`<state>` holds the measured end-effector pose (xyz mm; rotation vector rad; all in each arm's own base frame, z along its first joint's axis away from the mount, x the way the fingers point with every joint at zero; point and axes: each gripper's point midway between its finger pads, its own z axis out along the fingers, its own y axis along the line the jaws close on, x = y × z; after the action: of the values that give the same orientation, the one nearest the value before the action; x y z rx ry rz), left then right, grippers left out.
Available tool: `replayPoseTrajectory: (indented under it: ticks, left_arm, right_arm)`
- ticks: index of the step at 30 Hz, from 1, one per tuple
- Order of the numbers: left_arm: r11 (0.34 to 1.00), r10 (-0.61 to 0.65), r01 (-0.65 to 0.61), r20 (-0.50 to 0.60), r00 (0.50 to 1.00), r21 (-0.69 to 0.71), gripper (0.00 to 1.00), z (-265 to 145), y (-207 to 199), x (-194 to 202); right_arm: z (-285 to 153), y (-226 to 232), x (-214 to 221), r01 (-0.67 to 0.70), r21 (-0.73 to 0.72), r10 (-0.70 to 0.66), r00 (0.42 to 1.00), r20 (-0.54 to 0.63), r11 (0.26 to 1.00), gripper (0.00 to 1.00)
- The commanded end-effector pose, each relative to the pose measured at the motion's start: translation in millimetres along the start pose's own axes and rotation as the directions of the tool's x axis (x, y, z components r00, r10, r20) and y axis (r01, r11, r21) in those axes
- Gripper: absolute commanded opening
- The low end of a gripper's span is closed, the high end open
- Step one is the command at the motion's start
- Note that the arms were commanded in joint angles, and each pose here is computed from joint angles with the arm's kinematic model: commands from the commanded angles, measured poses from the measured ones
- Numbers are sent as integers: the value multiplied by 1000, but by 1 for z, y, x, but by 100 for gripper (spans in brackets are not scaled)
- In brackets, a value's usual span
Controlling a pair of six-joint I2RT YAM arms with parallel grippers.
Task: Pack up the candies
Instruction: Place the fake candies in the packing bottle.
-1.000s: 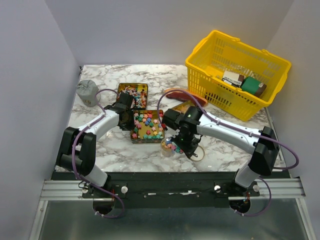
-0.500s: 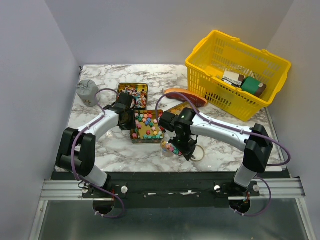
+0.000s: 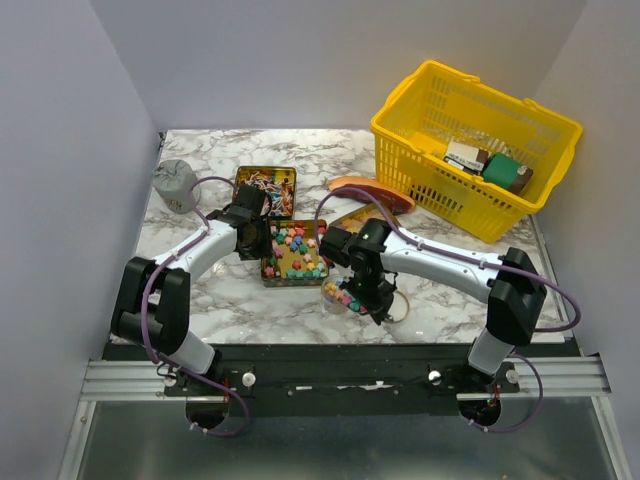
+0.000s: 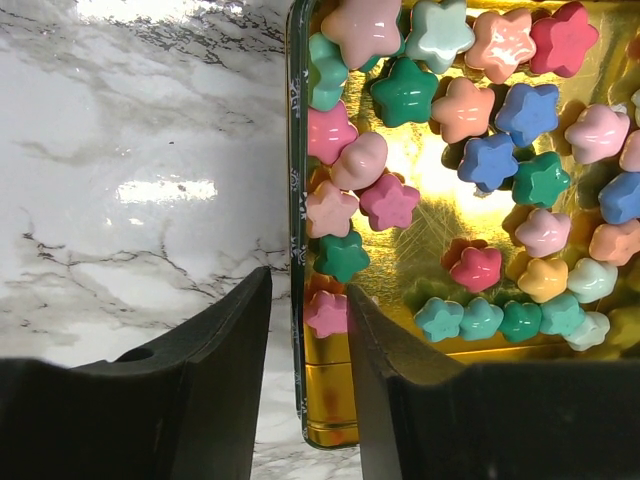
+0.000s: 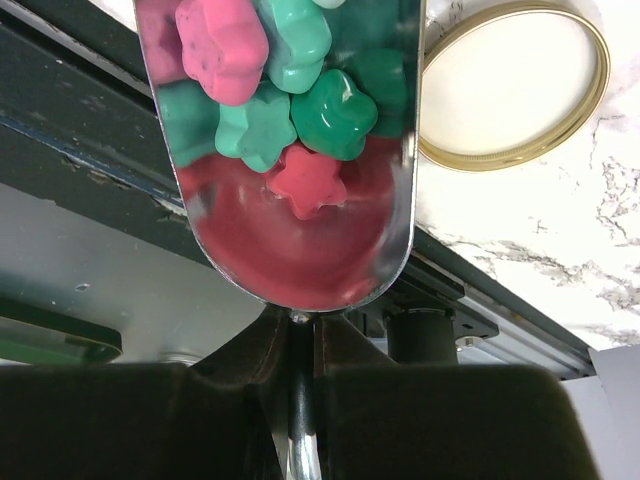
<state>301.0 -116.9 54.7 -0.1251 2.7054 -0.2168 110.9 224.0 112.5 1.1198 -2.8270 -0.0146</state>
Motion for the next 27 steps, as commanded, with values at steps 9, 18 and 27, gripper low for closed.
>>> replayPoseTrajectory:
  ticks: [9, 18, 27]
  left_arm:
    - [1000, -2, 1, 33, 999, 10, 67, -8, -2, -7]
    - [1000, -1, 0, 50, 999, 18, 90, -10, -3, -9]
    - [1000, 0, -2, 64, 998, 20, 99, -14, -3, -11]
  right_arm:
    - [-18, 6, 56, -98, -19, 93, 980, -175, 995, 1]
    - [-20, 22, 53, -109, -107, 88, 979, -184, 988, 1]
    - [-12, 37, 61, -145, -192, 94, 964, -250, 971, 1]
